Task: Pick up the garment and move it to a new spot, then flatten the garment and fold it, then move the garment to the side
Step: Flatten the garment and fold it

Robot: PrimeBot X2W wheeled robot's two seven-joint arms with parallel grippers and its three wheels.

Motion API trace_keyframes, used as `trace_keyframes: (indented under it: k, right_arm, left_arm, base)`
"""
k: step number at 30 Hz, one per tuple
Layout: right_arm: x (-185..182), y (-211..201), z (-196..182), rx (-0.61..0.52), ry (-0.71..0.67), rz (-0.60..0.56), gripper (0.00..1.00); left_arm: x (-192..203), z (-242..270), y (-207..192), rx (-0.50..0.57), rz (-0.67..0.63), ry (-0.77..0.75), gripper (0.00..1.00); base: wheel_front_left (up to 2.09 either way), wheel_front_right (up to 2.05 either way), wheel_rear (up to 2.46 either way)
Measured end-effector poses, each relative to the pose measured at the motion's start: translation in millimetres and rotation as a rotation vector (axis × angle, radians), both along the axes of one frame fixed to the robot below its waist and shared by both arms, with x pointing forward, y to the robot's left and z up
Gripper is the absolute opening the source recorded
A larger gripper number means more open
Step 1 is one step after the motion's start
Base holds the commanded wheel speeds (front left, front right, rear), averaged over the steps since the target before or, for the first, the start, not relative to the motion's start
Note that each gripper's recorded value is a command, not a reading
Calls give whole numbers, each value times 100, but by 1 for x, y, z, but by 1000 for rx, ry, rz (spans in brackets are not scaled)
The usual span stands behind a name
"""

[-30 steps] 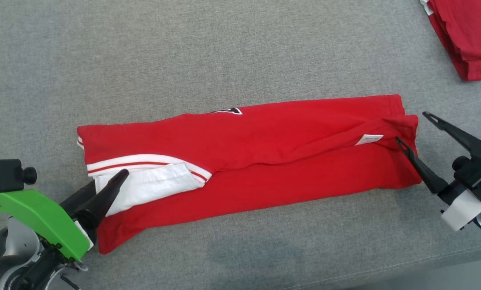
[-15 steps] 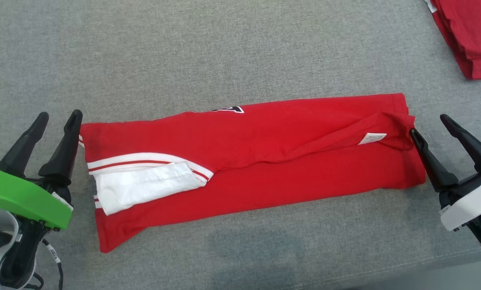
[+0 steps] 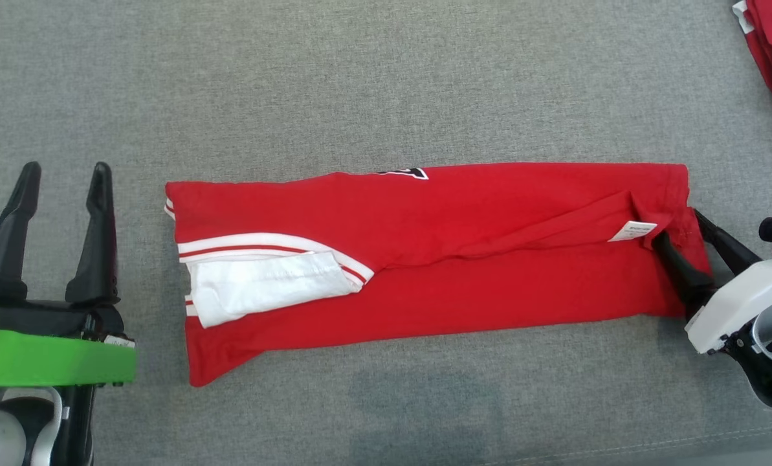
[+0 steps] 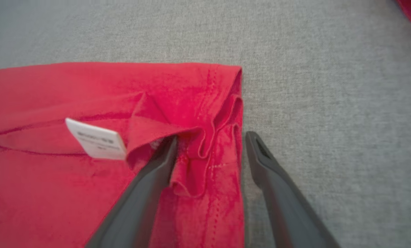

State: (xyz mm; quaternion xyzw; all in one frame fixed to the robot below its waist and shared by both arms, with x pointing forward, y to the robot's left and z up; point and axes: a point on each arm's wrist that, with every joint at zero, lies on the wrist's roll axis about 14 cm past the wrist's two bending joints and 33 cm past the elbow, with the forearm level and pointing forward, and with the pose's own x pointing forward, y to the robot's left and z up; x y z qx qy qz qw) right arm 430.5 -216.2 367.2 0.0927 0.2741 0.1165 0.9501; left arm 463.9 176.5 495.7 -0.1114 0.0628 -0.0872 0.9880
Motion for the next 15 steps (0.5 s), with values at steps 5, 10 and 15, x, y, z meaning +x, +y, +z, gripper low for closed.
trace_keyframes:
  k: [5, 10, 15]
  right_arm:
    - [8, 14, 5, 196, 56, -65, 0]
    - [10, -21, 16, 244, 106, -146, 0]
    - [11, -113, 40, 125, 95, -309, 0]
  left_arm:
    - [-11, 1, 6, 1, 56, -45, 100]
    - [-22, -6, 1, -5, 64, -46, 100]
    - [-32, -9, 0, -3, 100, -64, 100]
  base:
    - [0, 0, 0]
    - [0, 0, 0]
    - [0, 0, 0]
